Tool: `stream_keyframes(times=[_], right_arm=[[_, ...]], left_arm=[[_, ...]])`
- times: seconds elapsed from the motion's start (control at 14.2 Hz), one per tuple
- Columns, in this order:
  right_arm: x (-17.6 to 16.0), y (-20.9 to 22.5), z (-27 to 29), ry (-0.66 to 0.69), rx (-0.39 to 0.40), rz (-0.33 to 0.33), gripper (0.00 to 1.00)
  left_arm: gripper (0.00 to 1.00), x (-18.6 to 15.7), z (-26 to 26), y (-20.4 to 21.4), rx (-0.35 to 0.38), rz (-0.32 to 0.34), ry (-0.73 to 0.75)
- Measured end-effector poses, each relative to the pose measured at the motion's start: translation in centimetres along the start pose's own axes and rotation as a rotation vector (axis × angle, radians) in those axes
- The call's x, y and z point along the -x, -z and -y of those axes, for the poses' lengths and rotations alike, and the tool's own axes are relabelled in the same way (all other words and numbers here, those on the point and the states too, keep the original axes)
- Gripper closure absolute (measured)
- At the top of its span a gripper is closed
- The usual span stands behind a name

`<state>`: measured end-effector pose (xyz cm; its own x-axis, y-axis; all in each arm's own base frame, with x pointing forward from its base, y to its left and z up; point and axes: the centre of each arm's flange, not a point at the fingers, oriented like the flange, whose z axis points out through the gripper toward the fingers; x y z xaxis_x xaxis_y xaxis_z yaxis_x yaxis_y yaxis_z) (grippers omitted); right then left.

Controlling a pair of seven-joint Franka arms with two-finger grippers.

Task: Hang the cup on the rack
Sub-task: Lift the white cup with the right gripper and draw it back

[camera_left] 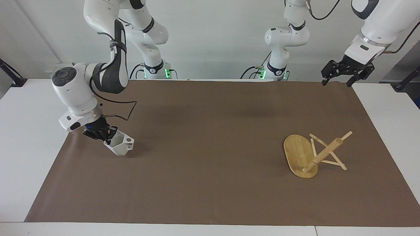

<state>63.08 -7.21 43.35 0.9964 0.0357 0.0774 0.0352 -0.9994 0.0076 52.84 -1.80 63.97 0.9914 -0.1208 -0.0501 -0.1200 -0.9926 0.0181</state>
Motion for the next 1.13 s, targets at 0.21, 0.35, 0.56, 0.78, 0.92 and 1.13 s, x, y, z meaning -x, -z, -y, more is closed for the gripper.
stream_keyframes(times=[0.21, 0.35, 0.56, 0.78, 0.92, 1.13], right_arm=[[-0.3, 3.0, -0.2, -0.002, -0.004, 0.028, 0.96], [-0.1, 5.3, -0.2, -0.008, -0.007, 0.043, 0.96], [0.5, 8.9, 0.0, -0.027, -0.008, 0.048, 0.96], [1.4, 12.2, -0.1, -0.033, -0.009, 0.053, 0.96], [2.2, 14.3, -0.1, -0.034, -0.010, 0.065, 0.96], [3.1, 16.5, 0.0, -0.037, -0.012, 0.070, 0.96]], left_arm=[[0.00, 0.0, 0.0, 0.0, 0.000, 0.000, 0.000], [0.00, 0.0, 0.0, 0.0, 0.000, 0.000, 0.000], [0.00, 0.0, 0.0, 0.0, 0.000, 0.000, 0.000], [0.00, 0.0, 0.0, 0.0, 0.000, 0.000, 0.000], [0.00, 0.0, 0.0, 0.0, 0.000, 0.000, 0.000], [0.00, 0.0, 0.0, 0.0, 0.000, 0.000, 0.000]])
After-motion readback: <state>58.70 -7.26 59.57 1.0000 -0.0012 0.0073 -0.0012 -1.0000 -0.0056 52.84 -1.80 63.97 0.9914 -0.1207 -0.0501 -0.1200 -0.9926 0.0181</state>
